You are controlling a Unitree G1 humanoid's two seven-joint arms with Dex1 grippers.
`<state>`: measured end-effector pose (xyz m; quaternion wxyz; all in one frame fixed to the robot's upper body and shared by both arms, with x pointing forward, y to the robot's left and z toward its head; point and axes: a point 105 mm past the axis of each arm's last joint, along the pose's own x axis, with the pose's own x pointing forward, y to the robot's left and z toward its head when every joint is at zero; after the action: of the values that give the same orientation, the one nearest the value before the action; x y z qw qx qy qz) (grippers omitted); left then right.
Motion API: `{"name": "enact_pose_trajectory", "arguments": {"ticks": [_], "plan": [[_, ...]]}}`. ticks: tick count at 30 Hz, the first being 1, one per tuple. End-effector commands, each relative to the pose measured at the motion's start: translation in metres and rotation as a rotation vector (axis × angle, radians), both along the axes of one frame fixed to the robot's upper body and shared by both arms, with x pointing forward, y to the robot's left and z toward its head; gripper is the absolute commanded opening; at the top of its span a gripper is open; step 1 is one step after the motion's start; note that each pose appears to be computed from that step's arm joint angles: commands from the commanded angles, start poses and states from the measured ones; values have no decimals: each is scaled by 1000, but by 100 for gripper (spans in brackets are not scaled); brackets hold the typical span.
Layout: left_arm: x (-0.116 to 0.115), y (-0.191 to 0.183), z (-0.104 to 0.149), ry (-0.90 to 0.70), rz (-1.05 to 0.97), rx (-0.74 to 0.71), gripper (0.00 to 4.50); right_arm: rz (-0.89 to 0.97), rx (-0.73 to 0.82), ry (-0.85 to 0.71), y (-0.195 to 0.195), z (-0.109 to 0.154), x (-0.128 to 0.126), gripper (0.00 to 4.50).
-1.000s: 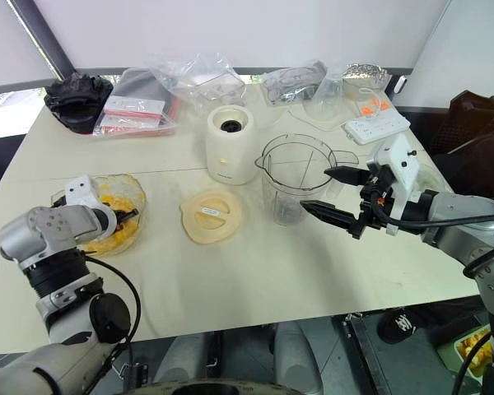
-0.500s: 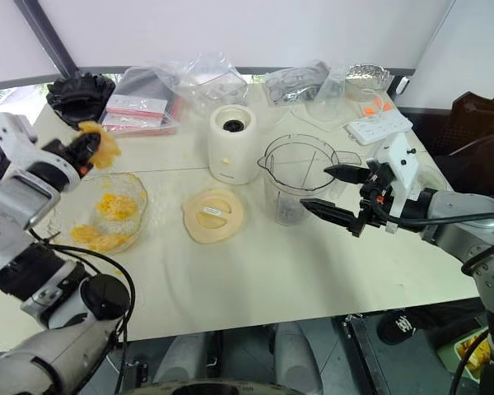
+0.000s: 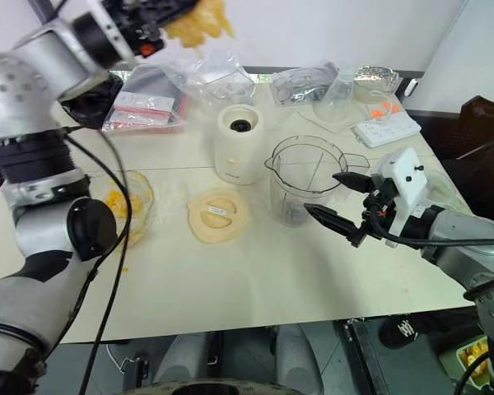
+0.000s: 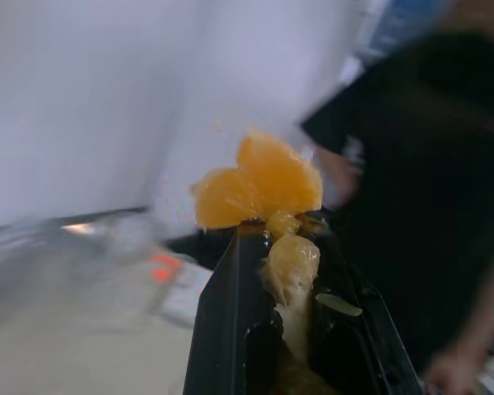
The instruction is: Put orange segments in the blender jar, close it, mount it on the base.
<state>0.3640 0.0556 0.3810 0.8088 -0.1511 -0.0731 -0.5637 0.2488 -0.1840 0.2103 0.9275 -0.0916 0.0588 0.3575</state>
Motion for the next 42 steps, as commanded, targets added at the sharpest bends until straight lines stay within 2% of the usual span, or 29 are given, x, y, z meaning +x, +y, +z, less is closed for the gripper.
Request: {"name": "enact_pose_trajectory", "arguments": {"ticks": [1,6,9,14,17,24,28,30,33,37,40,42], "plan": [[-10,-34,1,-107,-179,66,32,-52,-2,-69,-3,11,-12,450],[-6,-78,-42,-141,-360,217,32,-159,3,-95,-12,12,-30,450],[-7,-92,-63,-186,-424,303,32,-216,2,-106,-16,12,-40,450],[8,-103,-103,-243,-373,478,32,-289,6,-116,-18,10,-54,450],[12,-106,-113,-283,-347,521,109,-323,7,-116,-19,8,-59,450],[6,-116,-105,-307,-381,454,447,-348,7,-107,-23,7,-65,450],[7,-118,-87,-316,-342,381,447,-379,-1,-97,-29,4,-69,450],[12,-103,-74,-301,-314,321,447,-418,-4,-90,-33,0,-68,450],[15,-85,-69,-291,-292,281,447,-481,-21,-82,-46,-5,-68,450],[16,-42,-79,-266,-198,262,447,-645,-48,-87,-78,-15,-64,450],[8,-9,-108,-260,-101,333,447,-747,-17,-111,-96,-17,-57,450],[-1,-6,-122,-260,-69,373,447,-789,-15,-112,-109,-19,-57,450]]}}
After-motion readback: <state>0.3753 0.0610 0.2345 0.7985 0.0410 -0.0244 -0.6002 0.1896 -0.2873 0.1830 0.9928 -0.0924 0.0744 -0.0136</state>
